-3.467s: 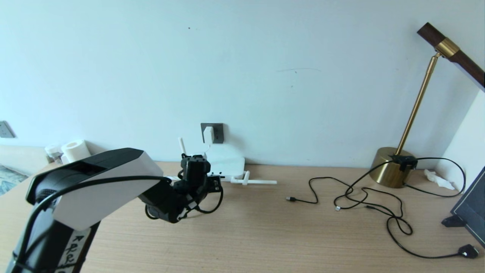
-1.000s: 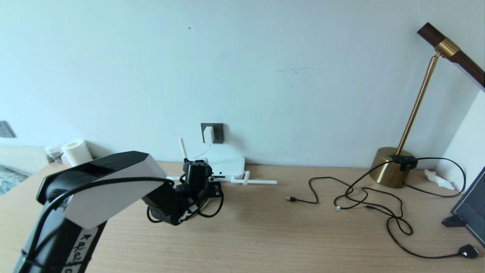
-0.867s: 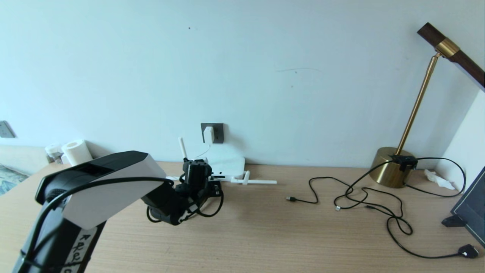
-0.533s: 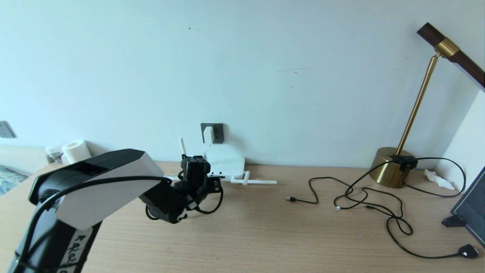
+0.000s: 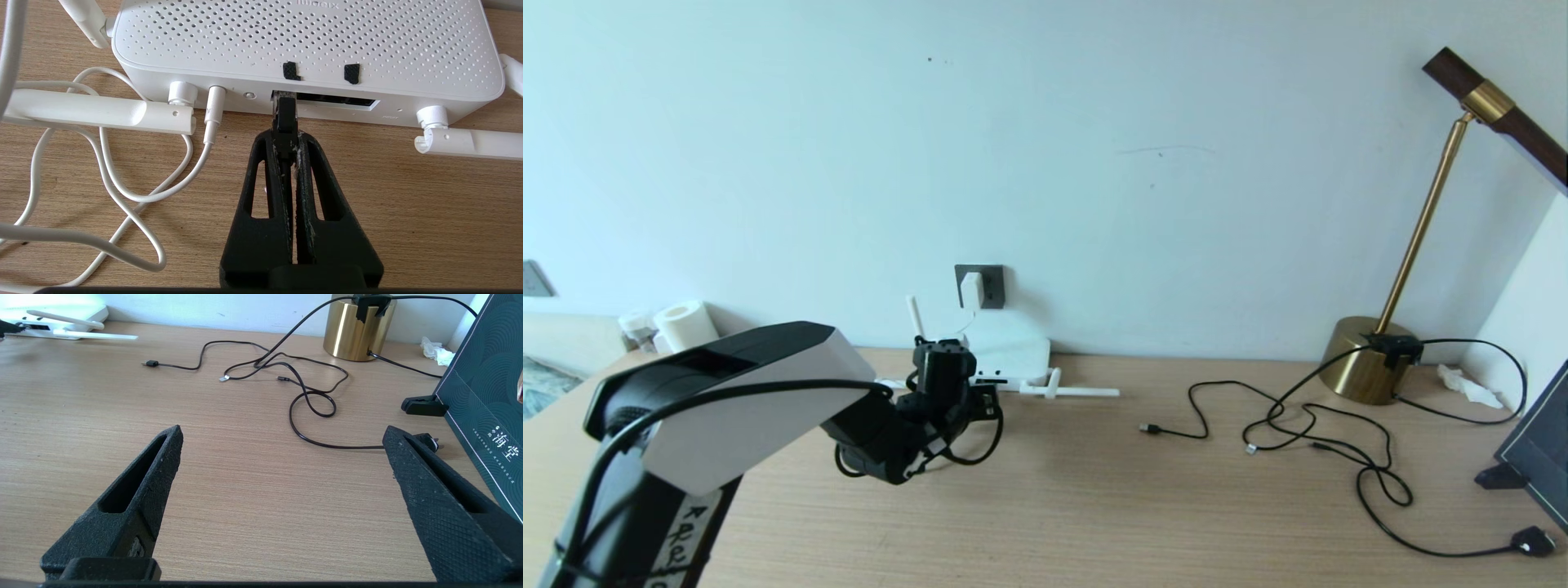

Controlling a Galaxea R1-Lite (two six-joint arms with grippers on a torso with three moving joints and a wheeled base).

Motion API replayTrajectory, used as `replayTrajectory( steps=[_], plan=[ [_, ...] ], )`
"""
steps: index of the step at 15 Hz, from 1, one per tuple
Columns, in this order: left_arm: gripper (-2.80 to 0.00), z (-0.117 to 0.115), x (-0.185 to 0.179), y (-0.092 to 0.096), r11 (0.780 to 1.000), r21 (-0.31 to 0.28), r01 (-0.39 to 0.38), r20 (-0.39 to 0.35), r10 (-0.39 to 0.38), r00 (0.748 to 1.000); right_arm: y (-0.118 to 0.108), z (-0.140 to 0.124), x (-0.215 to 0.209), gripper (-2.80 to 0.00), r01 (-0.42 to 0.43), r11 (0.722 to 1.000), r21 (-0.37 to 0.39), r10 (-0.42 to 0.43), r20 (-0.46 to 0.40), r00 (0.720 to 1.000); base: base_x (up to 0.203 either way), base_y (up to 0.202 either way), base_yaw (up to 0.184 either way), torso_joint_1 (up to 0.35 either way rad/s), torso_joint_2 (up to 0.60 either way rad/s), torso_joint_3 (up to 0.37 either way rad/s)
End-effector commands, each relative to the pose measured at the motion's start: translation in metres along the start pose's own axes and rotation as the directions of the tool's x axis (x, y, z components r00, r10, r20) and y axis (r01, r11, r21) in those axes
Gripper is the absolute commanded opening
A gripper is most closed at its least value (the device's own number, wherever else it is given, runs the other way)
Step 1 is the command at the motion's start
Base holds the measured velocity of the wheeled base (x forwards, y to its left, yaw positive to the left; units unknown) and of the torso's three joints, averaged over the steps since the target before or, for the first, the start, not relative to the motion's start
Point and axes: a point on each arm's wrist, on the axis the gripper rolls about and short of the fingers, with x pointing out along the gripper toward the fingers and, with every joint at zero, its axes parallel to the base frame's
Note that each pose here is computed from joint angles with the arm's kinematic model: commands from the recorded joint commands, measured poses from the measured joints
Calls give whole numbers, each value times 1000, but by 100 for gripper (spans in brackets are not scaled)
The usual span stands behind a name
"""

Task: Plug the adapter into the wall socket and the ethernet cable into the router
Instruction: Align cable and router interface

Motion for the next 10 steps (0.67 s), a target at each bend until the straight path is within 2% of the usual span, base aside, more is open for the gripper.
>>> replayTrajectory(
  steps=[1, 10],
  plan=[
    [-280, -1, 1, 0, 1000, -1, -2, 0, 2, 1000, 0, 0, 0, 0, -1, 1000, 0, 1, -2, 1000, 0, 0, 0, 0, 0, 0],
    [-280, -2, 2, 0, 1000, -1, -2, 0, 2, 1000, 0, 0, 0, 0, -1, 1000, 0, 1, -2, 1000, 0, 0, 0, 0, 0, 0]
  ],
)
